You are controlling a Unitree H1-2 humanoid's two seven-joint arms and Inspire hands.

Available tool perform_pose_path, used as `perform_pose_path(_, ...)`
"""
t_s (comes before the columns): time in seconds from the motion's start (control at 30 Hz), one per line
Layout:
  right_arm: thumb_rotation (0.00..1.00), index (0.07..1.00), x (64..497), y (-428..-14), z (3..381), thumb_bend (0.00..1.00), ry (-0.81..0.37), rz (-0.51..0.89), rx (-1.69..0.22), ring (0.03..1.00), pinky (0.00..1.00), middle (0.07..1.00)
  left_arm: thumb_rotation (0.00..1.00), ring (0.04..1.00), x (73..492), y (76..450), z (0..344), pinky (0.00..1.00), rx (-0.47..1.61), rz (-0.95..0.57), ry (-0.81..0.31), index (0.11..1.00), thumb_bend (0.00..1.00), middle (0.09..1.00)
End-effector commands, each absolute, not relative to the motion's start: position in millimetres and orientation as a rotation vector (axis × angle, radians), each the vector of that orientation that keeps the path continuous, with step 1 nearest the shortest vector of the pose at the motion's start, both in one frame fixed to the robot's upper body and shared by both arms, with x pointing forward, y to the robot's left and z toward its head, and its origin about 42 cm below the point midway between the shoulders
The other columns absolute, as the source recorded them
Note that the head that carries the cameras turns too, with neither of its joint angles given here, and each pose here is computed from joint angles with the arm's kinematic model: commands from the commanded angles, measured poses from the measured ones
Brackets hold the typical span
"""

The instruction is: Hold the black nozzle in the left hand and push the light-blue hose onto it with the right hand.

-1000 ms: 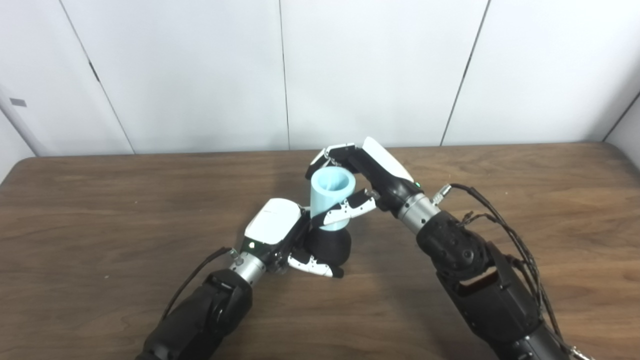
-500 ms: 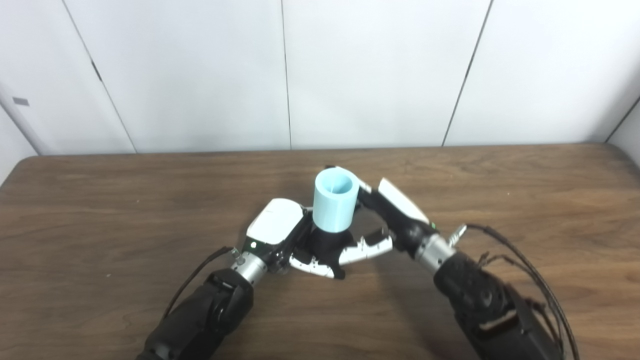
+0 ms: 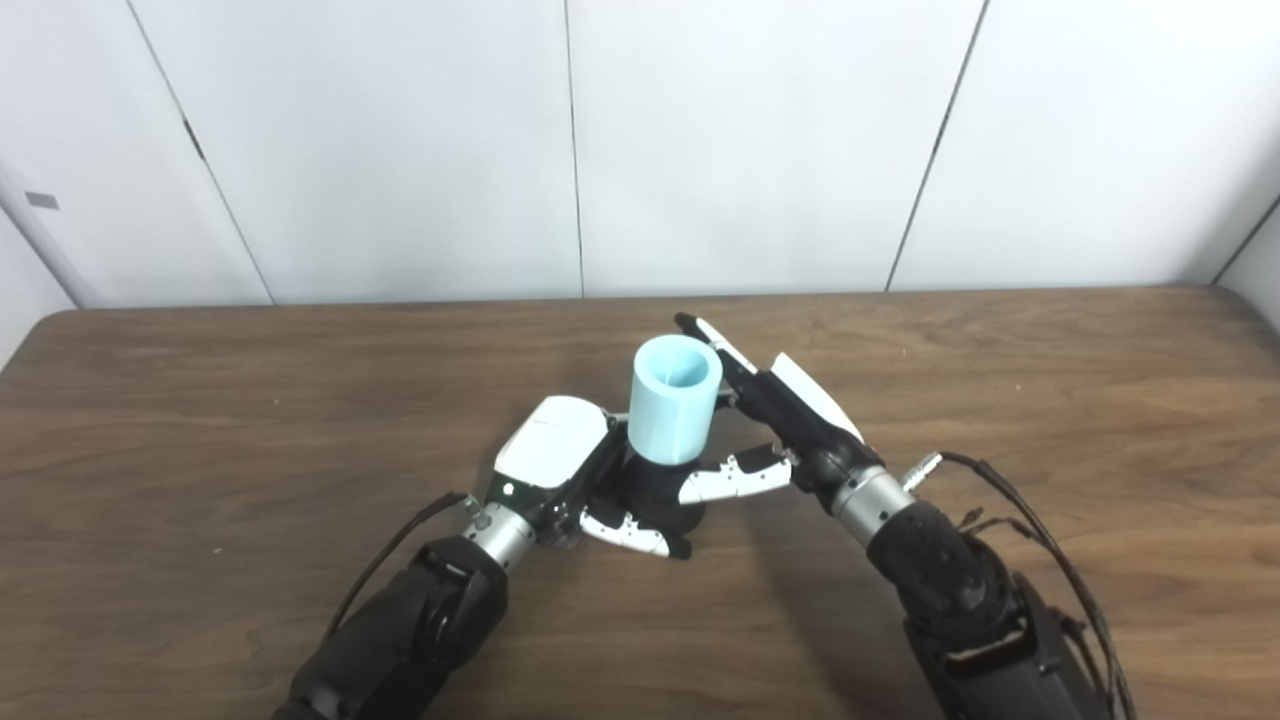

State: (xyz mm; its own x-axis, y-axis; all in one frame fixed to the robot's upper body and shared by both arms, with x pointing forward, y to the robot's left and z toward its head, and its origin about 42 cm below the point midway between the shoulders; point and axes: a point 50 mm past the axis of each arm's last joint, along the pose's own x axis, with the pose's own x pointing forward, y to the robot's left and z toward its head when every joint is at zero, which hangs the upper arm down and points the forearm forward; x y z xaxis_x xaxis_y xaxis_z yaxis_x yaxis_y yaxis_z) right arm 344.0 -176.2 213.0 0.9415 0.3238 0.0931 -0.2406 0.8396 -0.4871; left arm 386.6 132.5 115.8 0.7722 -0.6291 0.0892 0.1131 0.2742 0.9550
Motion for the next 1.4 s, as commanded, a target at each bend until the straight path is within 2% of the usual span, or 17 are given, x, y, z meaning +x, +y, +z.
perform_pose_path(0.0, 0.36, 1.000, 351.4, -184.8, 236.4, 1.00, -0.298, 0.228, -0.481, 1.000, 0.78, 1.000, 0.00, 0.390, 351.2, 139.6, 55.1, 0.34, 1.291, -0.736, -0.306, 0.526, 0.50, 0.460)
perform_pose_path(0.13, 0.43, 1.000, 355.9, -201.6, 243.0, 1.00, -0.348, 0.194, -0.507, 1.000, 0.94, 1.000, 0.00, 0.391, 350.9, 140.9, 55.2, 0.33, 1.286, -0.726, -0.299, 0.526, 0.50, 0.454)
perform_pose_path(0.3, 0.47, 1.000, 350.1, -205.3, 271.4, 1.00, -0.443, 0.266, -0.642, 1.000, 0.99, 1.000, 0.00, 0.382, 351.6, 141.0, 56.2, 0.33, 1.288, -0.725, -0.305, 0.530, 0.50, 0.456)
perform_pose_path(0.43, 0.47, 1.000, 343.3, -203.5, 288.1, 1.00, -0.466, 0.338, -0.691, 1.000, 1.00, 1.000, 0.00, 0.386, 352.6, 140.3, 56.6, 0.35, 1.286, -0.718, -0.323, 0.531, 0.50, 0.444)
perform_pose_path(0.53, 0.47, 1.000, 337.4, -199.2, 299.1, 1.00, -0.501, 0.450, -0.697, 1.000, 1.00, 1.000, 0.00, 0.399, 353.8, 139.9, 57.0, 0.36, 1.287, -0.720, -0.329, 0.529, 0.50, 0.443)
perform_pose_path(0.6, 0.48, 1.000, 333.0, -196.7, 305.3, 1.00, -0.547, 0.517, -0.742, 1.000, 0.95, 1.000, 0.00, 0.403, 354.6, 139.7, 57.2, 0.35, 1.286, -0.718, -0.329, 0.526, 0.50, 0.443)
perform_pose_path(0.67, 0.56, 1.000, 329.3, -194.5, 308.6, 1.00, -0.605, 0.544, -0.831, 1.000, 0.94, 1.000, 0.00, 0.404, 355.1, 139.5, 57.4, 0.35, 1.285, -0.717, -0.329, 0.525, 0.50, 0.443)
perform_pose_path(0.7, 0.64, 1.000, 327.8, -193.4, 309.5, 0.93, -0.636, 0.546, -0.881, 1.000, 0.94, 1.000, 0.00, 0.401, 355.3, 139.4, 57.5, 0.35, 1.284, -0.717, -0.330, 0.524, 0.50, 0.444)
perform_pose_path(0.8, 0.81, 0.998, 323.4, -191.0, 312.0, 0.76, -0.705, 0.555, -1.012, 1.000, 0.96, 1.000, 0.00, 0.397, 355.7, 138.9, 57.9, 0.35, 1.284, -0.716, -0.330, 0.525, 0.50, 0.445)
perform_pose_path(0.9, 0.87, 0.993, 321.6, -188.6, 311.4, 0.70, -0.729, 0.569, -1.090, 1.000, 0.94, 1.000, 0.00, 0.400, 355.9, 138.4, 57.9, 0.37, 1.286, -0.716, -0.339, 0.526, 0.50, 0.445)
perform_pose_path(1.0, 0.93, 0.998, 322.0, -187.4, 308.9, 0.71, -0.725, 0.589, -1.135, 1.000, 0.96, 1.000, 0.00, 0.390, 356.3, 137.9, 57.6, 0.35, 1.276, -0.715, -0.340, 0.527, 0.50, 0.442)
perform_pose_path(1.37, 1.00, 1.000, 322.0, -188.4, 303.2, 0.78, -0.689, 0.667, -1.209, 1.000, 1.00, 1.000, 0.00, 0.396, 355.9, 138.0, 57.1, 0.35, 1.278, -0.714, -0.336, 0.526, 0.50, 0.446)
